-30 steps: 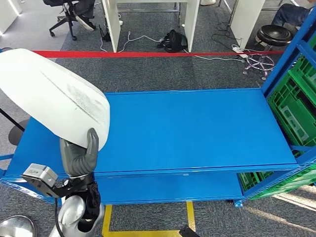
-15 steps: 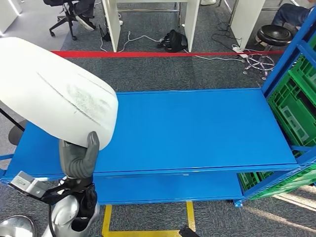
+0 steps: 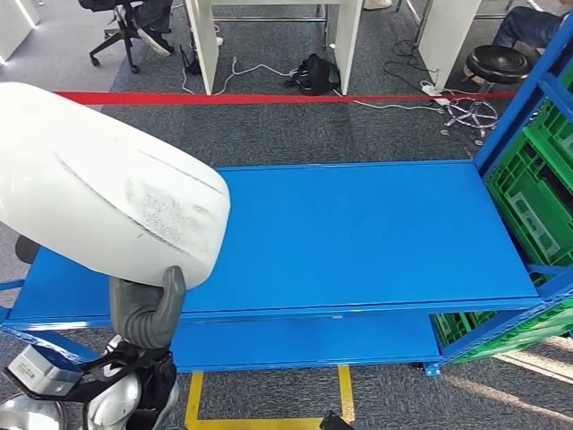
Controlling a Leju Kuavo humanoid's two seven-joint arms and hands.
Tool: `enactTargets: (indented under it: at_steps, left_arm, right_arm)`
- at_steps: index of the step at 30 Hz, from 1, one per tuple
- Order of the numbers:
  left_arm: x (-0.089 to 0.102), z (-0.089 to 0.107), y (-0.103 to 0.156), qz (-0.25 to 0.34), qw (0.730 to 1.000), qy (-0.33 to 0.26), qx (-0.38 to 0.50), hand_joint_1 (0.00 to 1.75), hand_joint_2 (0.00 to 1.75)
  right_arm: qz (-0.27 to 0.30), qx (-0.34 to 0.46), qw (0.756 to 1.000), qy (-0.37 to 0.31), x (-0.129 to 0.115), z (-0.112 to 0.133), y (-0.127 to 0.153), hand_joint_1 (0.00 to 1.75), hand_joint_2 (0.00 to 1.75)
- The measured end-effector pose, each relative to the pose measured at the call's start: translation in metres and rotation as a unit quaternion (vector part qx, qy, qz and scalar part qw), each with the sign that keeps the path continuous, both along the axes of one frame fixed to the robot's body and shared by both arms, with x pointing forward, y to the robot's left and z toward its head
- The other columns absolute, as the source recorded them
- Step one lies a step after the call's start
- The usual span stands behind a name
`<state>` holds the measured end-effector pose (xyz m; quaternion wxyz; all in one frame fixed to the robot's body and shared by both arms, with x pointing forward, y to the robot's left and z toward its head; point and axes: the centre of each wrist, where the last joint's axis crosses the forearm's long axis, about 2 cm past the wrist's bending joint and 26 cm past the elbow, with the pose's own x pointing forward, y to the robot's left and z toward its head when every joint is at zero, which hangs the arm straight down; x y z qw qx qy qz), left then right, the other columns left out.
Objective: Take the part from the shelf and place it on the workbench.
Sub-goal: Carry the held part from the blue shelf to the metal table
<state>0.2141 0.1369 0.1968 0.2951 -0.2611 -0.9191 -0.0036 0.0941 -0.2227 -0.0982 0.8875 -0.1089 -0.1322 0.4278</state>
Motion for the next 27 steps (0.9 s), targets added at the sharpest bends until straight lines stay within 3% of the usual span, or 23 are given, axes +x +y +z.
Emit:
enactTargets:
  at_steps: [15,27]
  left_arm:
    - [-0.007,0.006,-0.013,-0.043,0.999,-0.012,-0.009,1.69,1.75]
    - [-0.002,0.004,-0.02,-0.071,0.997,-0.008,-0.008,1.69,1.75]
  right_arm:
    - [-0.066,-0.05,0.996,0.04,0.001,0.0,-0.003,0.0,1.75]
    - [-0.084,-0.053,0.994,0.042,0.0,0.0,-0.002,0.0,1.75]
